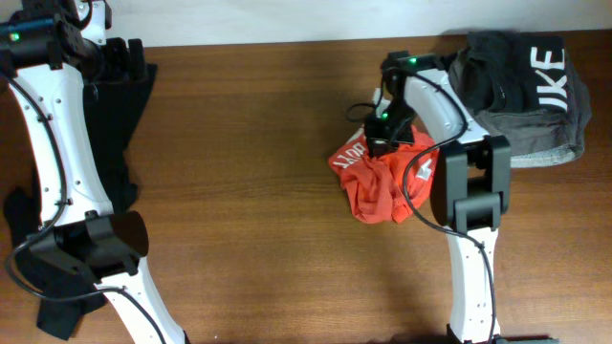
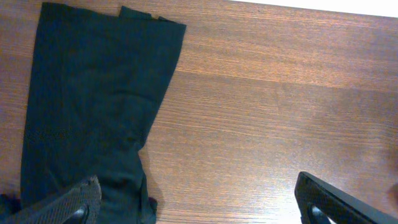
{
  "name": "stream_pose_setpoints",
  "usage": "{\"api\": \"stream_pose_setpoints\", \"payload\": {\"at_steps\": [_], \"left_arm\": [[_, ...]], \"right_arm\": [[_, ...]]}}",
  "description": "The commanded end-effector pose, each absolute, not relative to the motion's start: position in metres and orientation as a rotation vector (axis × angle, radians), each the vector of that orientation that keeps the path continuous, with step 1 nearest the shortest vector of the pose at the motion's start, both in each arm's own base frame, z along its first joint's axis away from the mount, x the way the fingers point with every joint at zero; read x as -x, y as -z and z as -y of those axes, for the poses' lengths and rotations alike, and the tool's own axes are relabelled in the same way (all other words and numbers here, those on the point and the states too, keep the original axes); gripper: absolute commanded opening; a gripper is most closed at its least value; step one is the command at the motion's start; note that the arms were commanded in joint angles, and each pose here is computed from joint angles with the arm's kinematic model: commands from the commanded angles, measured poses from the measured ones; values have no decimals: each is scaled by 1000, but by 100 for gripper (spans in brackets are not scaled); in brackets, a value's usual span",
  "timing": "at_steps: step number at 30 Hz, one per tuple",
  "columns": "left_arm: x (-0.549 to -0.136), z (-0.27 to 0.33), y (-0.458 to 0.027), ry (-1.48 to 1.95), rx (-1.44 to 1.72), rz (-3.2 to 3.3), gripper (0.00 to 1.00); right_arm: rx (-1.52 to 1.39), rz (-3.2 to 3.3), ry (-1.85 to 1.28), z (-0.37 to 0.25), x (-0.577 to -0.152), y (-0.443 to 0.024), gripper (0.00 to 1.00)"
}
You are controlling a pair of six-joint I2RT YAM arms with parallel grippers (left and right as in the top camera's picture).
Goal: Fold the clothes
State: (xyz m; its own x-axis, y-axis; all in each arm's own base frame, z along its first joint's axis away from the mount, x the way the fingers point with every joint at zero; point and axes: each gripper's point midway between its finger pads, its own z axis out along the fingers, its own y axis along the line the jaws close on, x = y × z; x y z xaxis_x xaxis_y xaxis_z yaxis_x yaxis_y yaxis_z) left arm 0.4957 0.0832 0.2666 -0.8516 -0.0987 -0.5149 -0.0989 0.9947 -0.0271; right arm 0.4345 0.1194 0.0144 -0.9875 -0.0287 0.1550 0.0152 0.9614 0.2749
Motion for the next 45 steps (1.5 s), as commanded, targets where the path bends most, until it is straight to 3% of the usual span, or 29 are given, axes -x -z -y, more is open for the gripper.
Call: {"api": "stream_pose_setpoints", "payload": {"at_steps": [1,8,12,21,25,29,34,41,45], "left_arm": [[-497,-83,-264,-15,110,-2602,99],[-497,-83,-264,-15,110,-2603,99],[-496,-82,-264,-15,111,-2606,99],[-496,-82,-264,-15,111,-2606,99],[-496,-82,-264,-15,111,-2606,99],[-496,-82,-264,-15,110,-2606,99],[-495,-82,-263,-25,73,-2612,99],[-495,-82,-263,-27,61,-2612,99],[-494,-82,-263,-27,62,-2616,99]], "right_arm": [[-383,2899,308,-165,-412,33,4],[-937,2836,67,-212,-396,27,4],[-1042,2840,-34,-230,-395,21,4],[-755,3007,143,-231,-424,-54,4],[-486,3048,395,-206,-436,-106,4],[-320,3037,584,-175,-445,-128,5],[-159,3039,677,-136,-458,-130,34],[-174,3041,670,-131,-459,-128,48],[33,2994,651,-124,-456,-121,53]]}}
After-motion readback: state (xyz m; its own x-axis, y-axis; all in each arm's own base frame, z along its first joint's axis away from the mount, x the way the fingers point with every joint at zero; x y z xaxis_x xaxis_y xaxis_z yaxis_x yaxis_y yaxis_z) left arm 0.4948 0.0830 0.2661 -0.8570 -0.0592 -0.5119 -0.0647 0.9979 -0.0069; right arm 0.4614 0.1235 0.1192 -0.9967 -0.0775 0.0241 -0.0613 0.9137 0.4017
